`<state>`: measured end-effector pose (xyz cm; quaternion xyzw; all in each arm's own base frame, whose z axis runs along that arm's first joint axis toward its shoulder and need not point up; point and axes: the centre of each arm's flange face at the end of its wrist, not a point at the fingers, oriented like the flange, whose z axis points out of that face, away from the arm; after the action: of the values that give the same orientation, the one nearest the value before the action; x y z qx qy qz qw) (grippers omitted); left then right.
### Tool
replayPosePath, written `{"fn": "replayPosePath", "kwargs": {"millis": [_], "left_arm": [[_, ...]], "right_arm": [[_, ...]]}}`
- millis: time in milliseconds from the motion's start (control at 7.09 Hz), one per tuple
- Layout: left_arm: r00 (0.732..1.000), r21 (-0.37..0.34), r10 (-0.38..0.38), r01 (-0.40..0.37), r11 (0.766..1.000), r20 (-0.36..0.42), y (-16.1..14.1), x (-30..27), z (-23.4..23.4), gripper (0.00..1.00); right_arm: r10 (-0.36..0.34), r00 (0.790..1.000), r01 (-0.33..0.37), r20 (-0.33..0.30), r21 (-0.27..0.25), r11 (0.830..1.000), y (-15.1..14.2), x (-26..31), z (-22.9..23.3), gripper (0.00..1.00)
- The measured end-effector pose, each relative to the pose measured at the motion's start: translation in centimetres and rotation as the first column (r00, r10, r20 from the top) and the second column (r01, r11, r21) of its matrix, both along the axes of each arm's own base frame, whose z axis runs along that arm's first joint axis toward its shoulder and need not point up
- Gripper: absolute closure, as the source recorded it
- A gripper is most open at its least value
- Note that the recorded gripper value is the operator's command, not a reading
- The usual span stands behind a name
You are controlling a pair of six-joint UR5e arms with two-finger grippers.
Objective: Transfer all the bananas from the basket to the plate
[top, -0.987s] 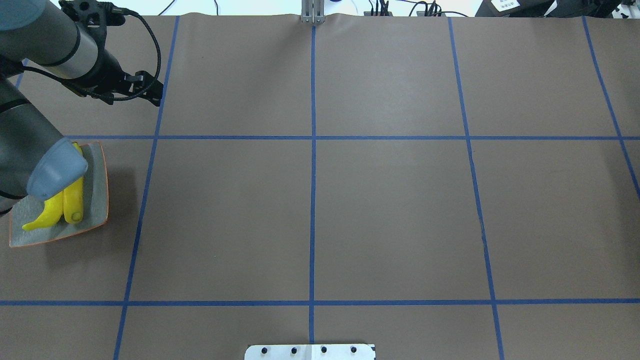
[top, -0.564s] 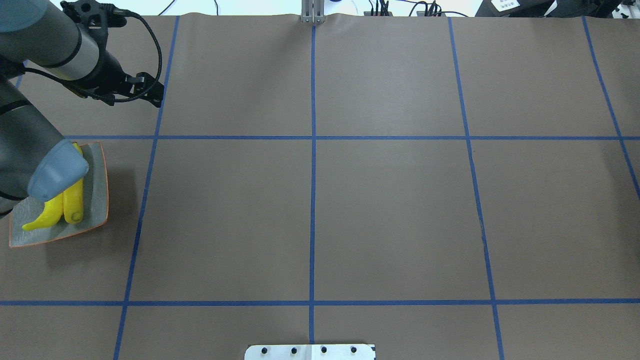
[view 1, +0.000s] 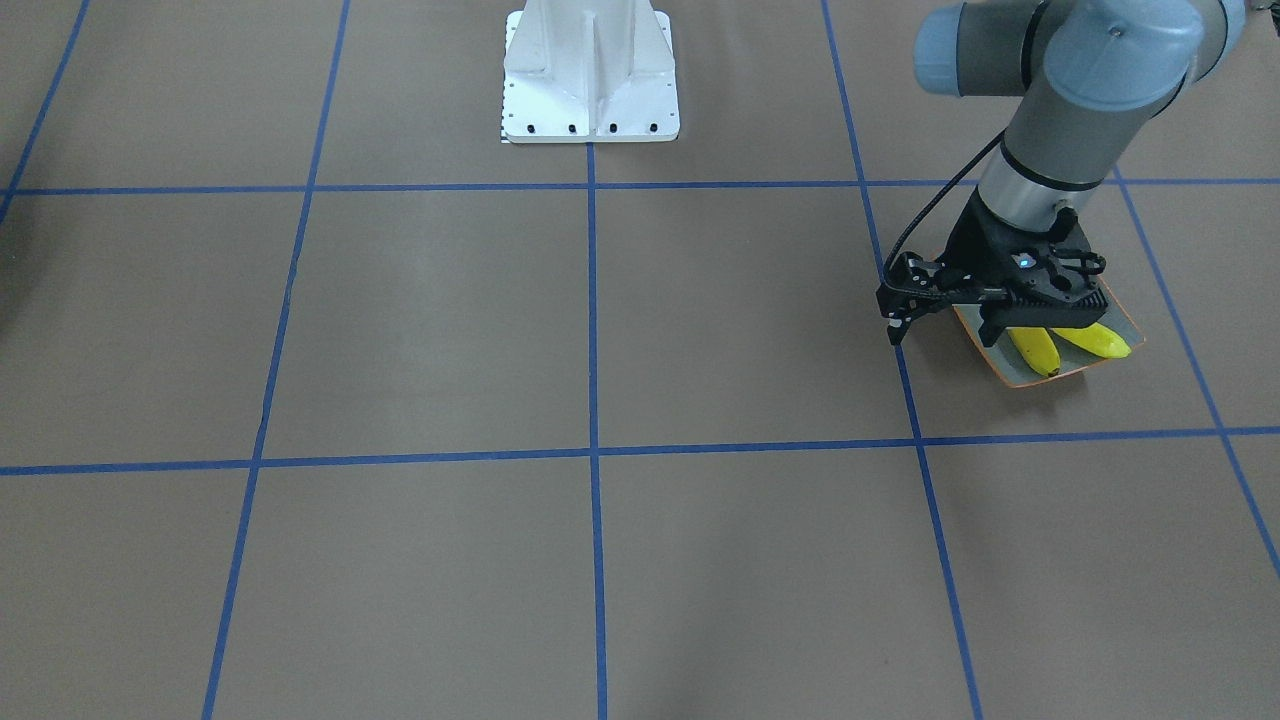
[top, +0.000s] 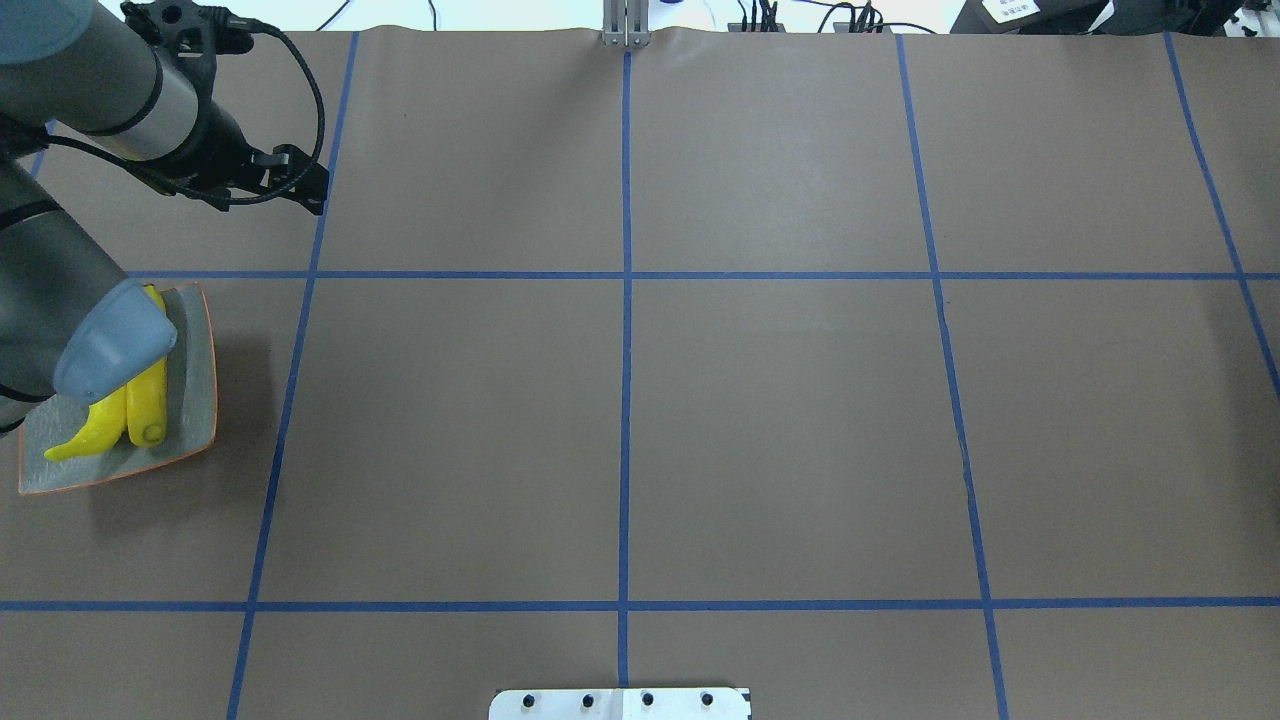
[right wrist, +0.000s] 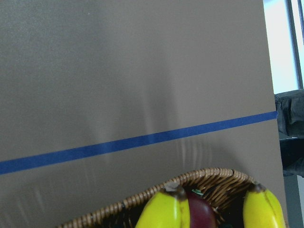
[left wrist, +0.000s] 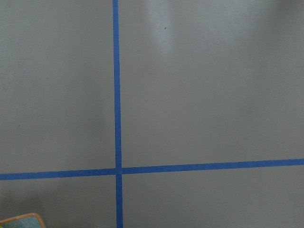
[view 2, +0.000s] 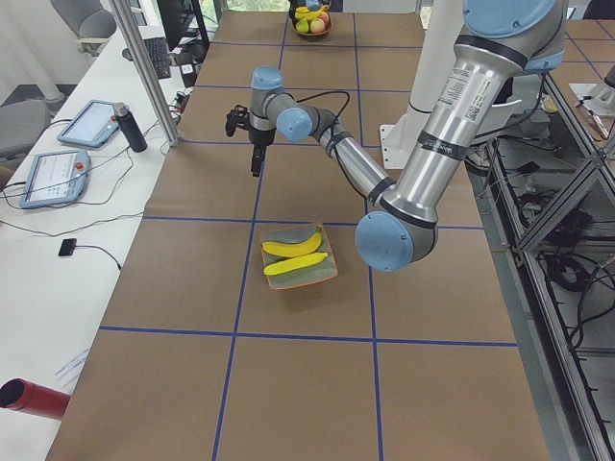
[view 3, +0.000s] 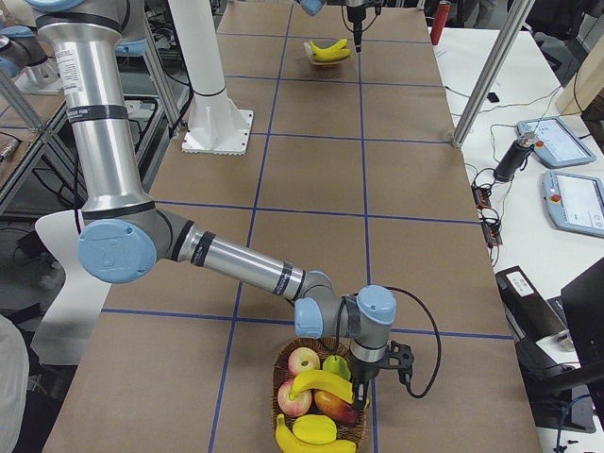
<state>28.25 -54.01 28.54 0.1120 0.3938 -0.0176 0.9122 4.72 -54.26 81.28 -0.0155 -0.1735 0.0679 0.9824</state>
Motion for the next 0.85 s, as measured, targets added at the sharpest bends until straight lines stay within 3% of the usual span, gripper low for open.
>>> {"fn": "replayPosePath", "kwargs": {"millis": [564, 846], "left_arm": [[1.000, 0.005, 0.000, 0.000, 1.000, -0.003, 0.2, -0.1, -0.2, 0.00], [1.000, 0.000, 0.010, -0.010, 1.000, -0.014, 0.3, 0.0, -0.4, 0.00]], "right_arm": [[0.006, 1.000, -0.007, 0.014, 0.060, 0.998, -1.6, 0.6, -4.1, 1.00], [0.037, 0.998, -0.039, 0.052, 0.044, 0.998, -4.8, 2.3, -12.1, 1.00]]}}
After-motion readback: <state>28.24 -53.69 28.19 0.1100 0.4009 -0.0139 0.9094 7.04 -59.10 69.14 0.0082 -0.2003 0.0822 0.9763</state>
